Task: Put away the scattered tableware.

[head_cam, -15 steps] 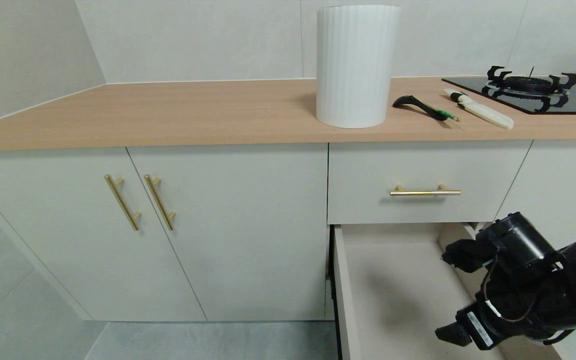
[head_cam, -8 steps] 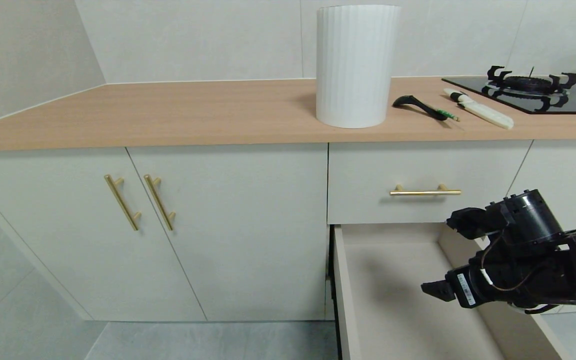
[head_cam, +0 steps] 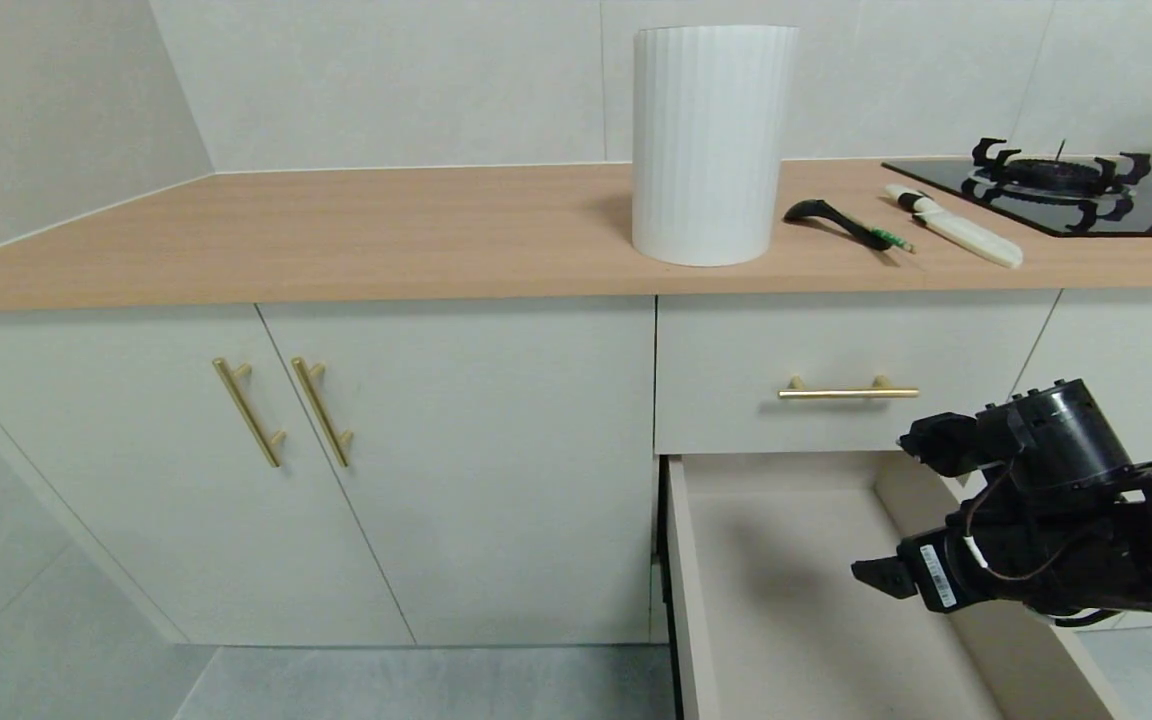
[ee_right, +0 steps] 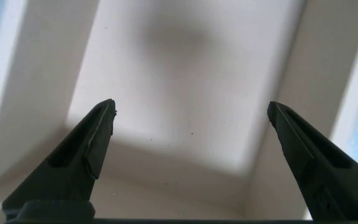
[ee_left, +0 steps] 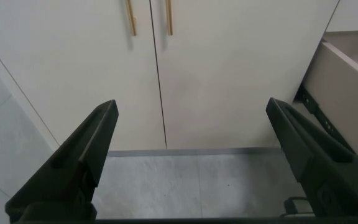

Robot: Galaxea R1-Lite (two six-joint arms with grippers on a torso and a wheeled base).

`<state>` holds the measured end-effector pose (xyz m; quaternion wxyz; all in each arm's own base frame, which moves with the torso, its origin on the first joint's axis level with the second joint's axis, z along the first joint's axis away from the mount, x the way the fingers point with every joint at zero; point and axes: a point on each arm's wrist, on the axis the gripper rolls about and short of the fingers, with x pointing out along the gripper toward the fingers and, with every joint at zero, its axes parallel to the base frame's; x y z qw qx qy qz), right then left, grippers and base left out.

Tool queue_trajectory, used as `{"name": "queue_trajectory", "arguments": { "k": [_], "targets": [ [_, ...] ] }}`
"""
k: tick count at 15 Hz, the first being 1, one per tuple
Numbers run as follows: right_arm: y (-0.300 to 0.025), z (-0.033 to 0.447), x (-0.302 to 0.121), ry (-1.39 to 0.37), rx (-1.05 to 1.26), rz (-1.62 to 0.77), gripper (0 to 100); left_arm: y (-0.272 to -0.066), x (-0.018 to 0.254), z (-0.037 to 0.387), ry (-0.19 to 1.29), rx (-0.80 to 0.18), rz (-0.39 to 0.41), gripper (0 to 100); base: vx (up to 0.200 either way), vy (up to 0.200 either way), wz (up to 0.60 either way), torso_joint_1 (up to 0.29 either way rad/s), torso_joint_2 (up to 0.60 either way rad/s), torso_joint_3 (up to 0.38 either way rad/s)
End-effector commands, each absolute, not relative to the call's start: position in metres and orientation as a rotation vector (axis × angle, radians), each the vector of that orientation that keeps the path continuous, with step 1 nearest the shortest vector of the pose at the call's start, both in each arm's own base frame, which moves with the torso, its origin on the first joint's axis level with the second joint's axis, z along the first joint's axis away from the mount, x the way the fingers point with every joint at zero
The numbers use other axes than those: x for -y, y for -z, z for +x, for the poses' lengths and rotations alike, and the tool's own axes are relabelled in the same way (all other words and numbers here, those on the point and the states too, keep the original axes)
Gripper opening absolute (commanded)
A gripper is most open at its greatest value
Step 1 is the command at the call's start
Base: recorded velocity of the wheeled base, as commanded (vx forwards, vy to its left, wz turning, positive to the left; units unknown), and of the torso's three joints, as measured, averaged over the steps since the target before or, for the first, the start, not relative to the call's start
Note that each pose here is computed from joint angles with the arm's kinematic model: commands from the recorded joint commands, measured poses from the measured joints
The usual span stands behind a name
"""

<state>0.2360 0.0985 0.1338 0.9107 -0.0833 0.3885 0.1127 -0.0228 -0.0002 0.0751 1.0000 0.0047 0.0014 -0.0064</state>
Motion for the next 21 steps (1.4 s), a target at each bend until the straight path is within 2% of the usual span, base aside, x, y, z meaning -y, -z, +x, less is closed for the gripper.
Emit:
{"name": "queue_trajectory", "arguments": {
  "k": [1,17,21],
  "targets": [
    [-0.1359,0.2351,-0.0983,-0.233,-0.793,-0.17,100,-0.0752,0.0002,-0.0228,0.014,-0.003,0.009,100,0.0,0.0,0.0,0.08,-0.29,-0.261],
    [-0.1383,0.233,-0.0978,-0.236,-0.783,-0.169,100,-0.0752,0.0003,-0.0228,0.012,-0.003,0.009,100,0.0,0.0,0.0,0.168,-0.46,-0.291],
    [-0.1414,0.2336,-0.0993,-0.242,-0.769,-0.174,100,-0.0752,0.0003,-0.0228,0.012,-0.003,0.009,100,0.0,0.0,0.0,0.095,-0.22,-0.124]
  ]
}}
